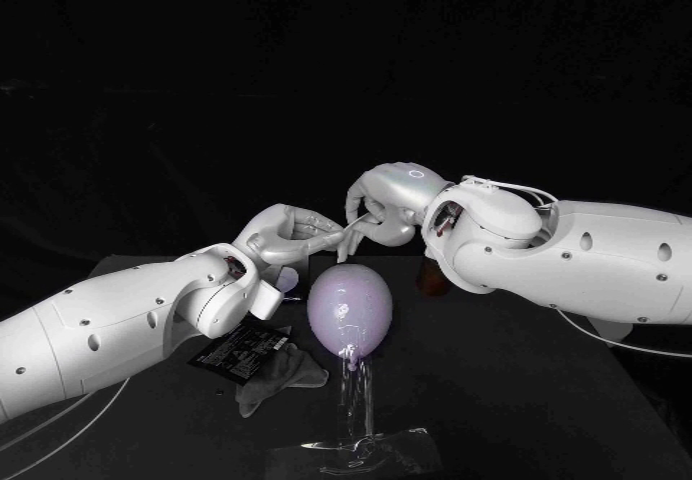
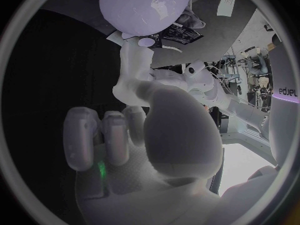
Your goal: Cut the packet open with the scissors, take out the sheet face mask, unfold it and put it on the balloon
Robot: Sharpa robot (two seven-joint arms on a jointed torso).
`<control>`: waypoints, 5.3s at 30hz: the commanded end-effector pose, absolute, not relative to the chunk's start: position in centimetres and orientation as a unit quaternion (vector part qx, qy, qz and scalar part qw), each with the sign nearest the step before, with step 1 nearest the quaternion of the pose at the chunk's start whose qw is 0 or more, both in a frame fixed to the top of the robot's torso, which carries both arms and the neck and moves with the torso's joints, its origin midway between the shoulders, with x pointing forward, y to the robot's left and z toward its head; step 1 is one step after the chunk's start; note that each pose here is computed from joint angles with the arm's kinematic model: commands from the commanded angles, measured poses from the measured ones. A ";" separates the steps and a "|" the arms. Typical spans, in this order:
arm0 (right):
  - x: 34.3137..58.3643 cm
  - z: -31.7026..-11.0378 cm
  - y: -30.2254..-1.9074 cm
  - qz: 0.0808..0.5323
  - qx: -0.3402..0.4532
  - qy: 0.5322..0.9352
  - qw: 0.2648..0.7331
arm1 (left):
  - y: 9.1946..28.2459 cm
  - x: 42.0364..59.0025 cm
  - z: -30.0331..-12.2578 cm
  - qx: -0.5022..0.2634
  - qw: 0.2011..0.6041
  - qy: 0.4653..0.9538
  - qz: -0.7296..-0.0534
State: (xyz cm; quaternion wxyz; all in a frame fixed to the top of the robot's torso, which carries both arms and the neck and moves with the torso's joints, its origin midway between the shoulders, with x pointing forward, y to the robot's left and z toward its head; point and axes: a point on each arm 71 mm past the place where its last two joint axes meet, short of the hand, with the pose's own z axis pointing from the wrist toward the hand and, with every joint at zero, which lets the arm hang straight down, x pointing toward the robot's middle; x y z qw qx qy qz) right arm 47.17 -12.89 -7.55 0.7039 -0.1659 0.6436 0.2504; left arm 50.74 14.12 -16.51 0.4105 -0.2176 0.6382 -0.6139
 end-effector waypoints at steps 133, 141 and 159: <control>48.5 -7.6 -13.1 0.300 -0.109 0.627 0.711 | 14.3 50.2 -16.8 -0.303 0.334 0.632 -0.630; 49.0 -8.0 -14.2 0.283 -0.082 0.647 0.703 | 14.3 50.1 -16.9 -0.316 0.321 0.633 -0.630; 49.2 -9.9 -18.3 0.317 0.094 0.683 0.651 | 14.5 49.9 -17.0 -0.341 0.302 0.628 -0.631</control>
